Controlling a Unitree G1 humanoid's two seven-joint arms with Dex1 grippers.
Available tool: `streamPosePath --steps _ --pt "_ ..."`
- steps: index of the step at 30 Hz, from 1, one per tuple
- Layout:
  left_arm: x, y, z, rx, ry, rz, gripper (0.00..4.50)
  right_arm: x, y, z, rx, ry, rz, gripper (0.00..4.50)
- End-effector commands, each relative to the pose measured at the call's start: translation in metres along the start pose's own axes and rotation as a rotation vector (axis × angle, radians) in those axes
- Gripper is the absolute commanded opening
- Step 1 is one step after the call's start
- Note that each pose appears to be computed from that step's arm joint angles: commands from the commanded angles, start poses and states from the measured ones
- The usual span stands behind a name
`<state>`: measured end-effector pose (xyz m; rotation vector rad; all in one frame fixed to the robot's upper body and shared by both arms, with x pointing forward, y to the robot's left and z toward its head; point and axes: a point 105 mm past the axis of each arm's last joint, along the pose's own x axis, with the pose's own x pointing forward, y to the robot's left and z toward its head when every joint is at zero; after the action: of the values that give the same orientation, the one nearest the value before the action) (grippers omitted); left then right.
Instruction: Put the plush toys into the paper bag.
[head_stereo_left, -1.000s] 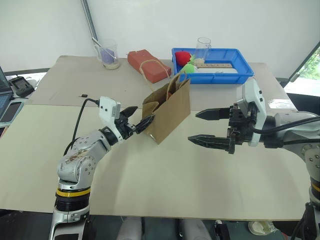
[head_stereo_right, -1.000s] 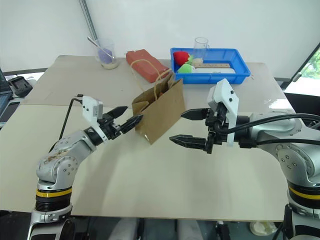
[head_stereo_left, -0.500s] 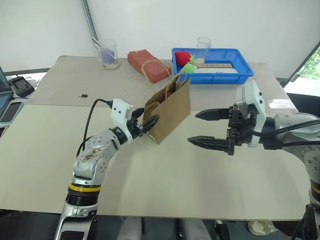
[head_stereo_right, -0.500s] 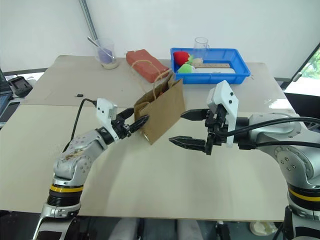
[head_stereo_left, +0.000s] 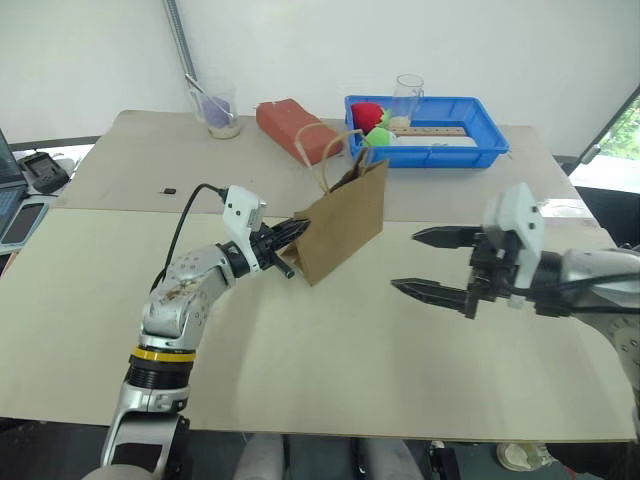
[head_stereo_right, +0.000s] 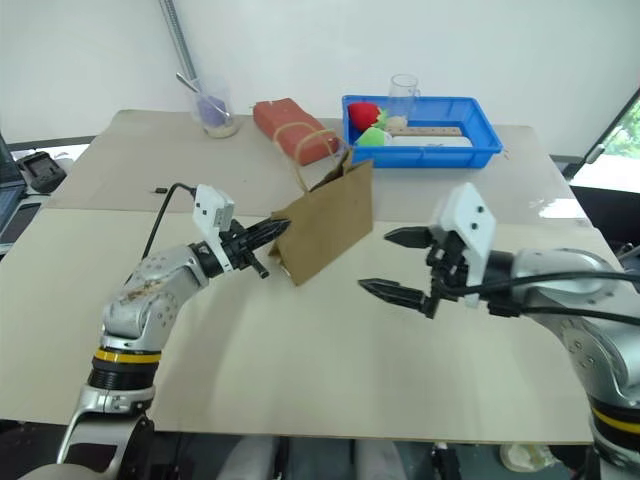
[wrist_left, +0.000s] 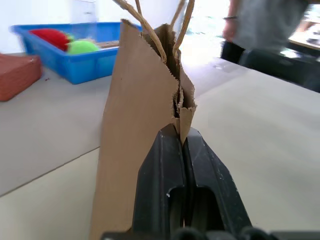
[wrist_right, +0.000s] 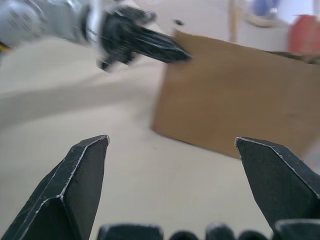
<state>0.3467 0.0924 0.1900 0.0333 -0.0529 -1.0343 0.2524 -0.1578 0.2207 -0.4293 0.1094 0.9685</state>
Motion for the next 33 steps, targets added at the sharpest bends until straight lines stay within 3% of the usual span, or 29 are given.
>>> streamPosePath --steps 1,7,15,19,27,33 --pt "0.006 -0.012 0.019 0.063 -0.023 -0.177 0.08 -0.025 0.003 0.009 -0.102 0.017 -0.029 4.5" --pt "0.014 -0.014 0.015 0.017 0.021 -0.349 0.08 -0.046 0.021 -0.004 -0.035 0.089 -0.021 4.5" --pt "0.021 0.003 -0.008 0.043 0.087 -0.371 0.08 -0.052 0.03 -0.016 -0.001 0.142 -0.037 4.5" --pt "0.019 0.009 0.0 0.055 0.091 -0.402 0.08 -0.052 0.029 -0.012 0.004 0.126 -0.034 4.5" --pt "0.0 -0.014 0.006 -0.002 0.152 -0.596 0.08 -0.049 0.029 -0.01 0.013 0.124 -0.01 4.5" --pt "-0.008 -0.005 0.0 -0.009 0.184 -0.559 0.08 -0.049 0.027 -0.009 0.015 0.129 0.0 4.5"
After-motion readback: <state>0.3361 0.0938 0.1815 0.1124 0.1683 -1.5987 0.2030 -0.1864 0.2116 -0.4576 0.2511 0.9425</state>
